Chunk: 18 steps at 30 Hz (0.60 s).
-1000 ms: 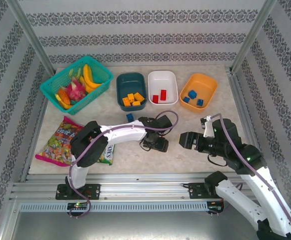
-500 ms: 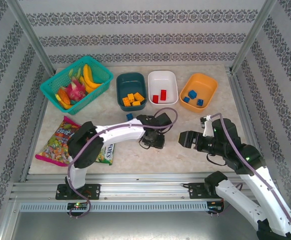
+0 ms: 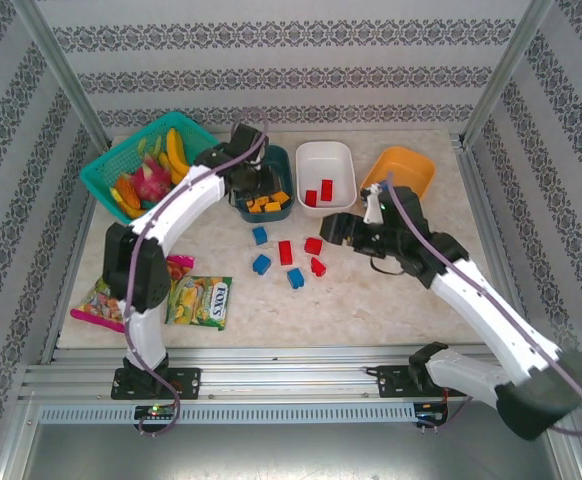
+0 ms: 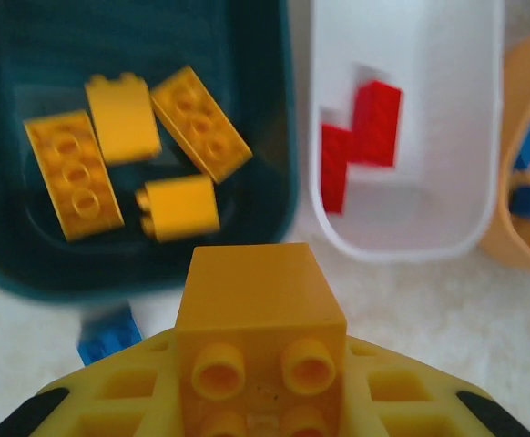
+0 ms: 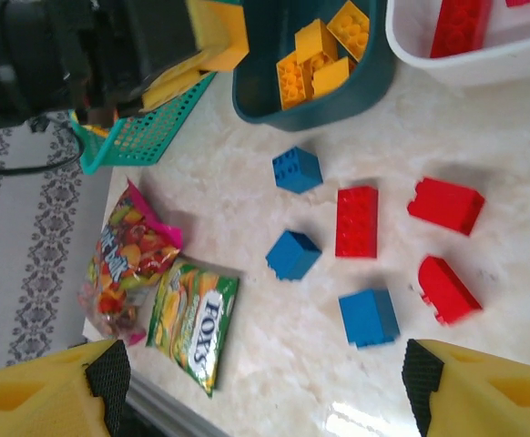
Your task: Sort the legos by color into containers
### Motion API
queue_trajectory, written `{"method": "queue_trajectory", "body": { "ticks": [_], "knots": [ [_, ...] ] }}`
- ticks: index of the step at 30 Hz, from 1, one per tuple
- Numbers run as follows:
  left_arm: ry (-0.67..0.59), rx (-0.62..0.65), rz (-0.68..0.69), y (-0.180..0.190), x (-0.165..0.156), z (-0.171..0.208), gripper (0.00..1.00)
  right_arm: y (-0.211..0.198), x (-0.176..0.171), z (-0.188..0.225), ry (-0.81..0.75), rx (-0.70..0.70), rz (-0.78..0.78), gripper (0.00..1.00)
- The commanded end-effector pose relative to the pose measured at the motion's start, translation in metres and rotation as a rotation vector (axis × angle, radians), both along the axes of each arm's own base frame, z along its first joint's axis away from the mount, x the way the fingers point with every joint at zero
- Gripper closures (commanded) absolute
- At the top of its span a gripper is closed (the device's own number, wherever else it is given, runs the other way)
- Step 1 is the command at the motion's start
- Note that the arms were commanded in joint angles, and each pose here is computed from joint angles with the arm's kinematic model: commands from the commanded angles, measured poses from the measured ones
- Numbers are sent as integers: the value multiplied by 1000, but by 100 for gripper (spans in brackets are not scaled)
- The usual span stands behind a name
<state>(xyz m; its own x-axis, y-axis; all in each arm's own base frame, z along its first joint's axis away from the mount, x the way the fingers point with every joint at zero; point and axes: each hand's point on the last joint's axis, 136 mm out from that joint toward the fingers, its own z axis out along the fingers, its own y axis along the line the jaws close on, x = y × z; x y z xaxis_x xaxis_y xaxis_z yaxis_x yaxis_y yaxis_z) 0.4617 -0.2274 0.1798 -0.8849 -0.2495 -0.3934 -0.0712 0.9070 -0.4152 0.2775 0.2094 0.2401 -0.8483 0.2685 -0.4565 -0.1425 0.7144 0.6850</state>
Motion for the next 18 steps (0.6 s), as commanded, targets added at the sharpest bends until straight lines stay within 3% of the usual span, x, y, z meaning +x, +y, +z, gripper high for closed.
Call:
{"method": "queue_trajectory", "body": {
  "ticks": [1, 9, 18],
  "knots": [
    [-26, 34, -12, 9, 40, -9, 73, 16, 39, 29, -81, 51, -54, 19],
    [-59, 64, 117, 37, 128, -62, 73, 21, 90, 27, -63, 26, -122, 19],
    [-6, 18, 141, 35, 142, -106, 68, 14, 101, 9, -8, 13, -140, 19]
  ]
}}
